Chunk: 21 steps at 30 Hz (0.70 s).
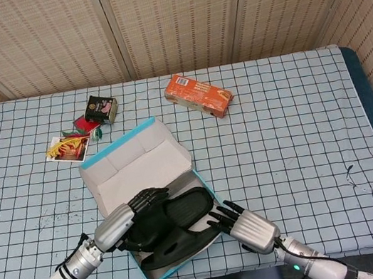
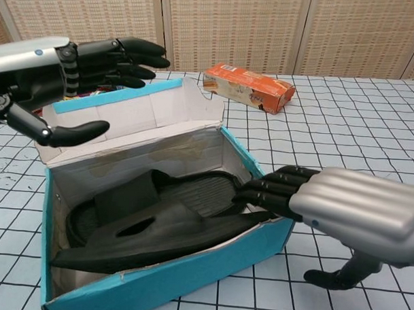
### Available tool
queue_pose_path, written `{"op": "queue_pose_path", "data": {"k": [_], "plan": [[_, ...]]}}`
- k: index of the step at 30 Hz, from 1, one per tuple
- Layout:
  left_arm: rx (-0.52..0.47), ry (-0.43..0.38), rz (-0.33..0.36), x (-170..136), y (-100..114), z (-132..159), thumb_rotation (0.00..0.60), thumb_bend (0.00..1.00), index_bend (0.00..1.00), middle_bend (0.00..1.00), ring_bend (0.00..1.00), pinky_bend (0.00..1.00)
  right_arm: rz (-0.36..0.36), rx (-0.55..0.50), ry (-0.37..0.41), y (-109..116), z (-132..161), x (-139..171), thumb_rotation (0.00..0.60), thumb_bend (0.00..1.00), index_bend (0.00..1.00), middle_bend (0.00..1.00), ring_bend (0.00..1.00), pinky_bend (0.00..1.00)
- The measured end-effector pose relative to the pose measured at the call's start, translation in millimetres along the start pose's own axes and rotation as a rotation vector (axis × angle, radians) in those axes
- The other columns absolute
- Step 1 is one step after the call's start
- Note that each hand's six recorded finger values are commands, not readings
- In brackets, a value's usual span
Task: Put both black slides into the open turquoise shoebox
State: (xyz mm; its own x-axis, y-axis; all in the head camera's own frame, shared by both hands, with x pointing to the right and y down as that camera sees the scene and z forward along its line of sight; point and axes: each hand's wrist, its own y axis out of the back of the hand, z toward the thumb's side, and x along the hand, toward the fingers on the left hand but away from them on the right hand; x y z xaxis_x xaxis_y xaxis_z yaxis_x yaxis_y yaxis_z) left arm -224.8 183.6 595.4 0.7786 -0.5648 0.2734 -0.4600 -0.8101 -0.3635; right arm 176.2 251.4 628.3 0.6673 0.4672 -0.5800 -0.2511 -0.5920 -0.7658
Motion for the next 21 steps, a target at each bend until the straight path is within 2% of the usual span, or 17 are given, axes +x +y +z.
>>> {"op": "queue_pose_path", "data": {"k": [5, 11, 13, 14, 18, 21], "plan": [[0.054, 0.028, 0.069, -10, 18, -5, 0.600, 0.47, 0.00, 0.00, 0.00, 0.05, -0.107, -0.050, -0.061, 25, -22, 27, 0.600, 0.18, 0.00, 0.00, 0.00, 0.00], [0.205, 0.114, 0.164, -45, 39, -15, 0.600, 0.47, 0.00, 0.00, 0.00, 0.05, -0.227, -0.056, -0.245, 42, -69, 83, 0.600, 0.18, 0.00, 0.00, 0.00, 0.00], [0.283, 0.167, 0.212, -66, 45, -21, 0.600, 0.46, 0.00, 0.00, 0.00, 0.05, -0.262, -0.044, -0.352, 38, -92, 112, 0.600, 0.18, 0.00, 0.00, 0.00, 0.00], [0.319, 0.196, 0.234, -77, 46, -23, 0.600, 0.45, 0.00, 0.00, 0.00, 0.05, -0.269, -0.037, -0.381, 36, -97, 119, 0.600, 0.18, 0.00, 0.00, 0.00, 0.00], [0.503, 0.346, 0.341, -133, 49, -33, 0.600, 0.42, 0.00, 0.00, 0.00, 0.05, -0.281, 0.011, -0.594, 13, -131, 177, 0.600, 0.18, 0.00, 0.00, 0.00, 0.00], [0.643, 0.472, 0.415, -177, 50, -32, 0.600, 0.42, 0.00, 0.00, 0.00, 0.05, -0.284, -0.011, -0.668, 4, -140, 205, 0.600, 0.18, 0.00, 0.00, 0.00, 0.00]]}}
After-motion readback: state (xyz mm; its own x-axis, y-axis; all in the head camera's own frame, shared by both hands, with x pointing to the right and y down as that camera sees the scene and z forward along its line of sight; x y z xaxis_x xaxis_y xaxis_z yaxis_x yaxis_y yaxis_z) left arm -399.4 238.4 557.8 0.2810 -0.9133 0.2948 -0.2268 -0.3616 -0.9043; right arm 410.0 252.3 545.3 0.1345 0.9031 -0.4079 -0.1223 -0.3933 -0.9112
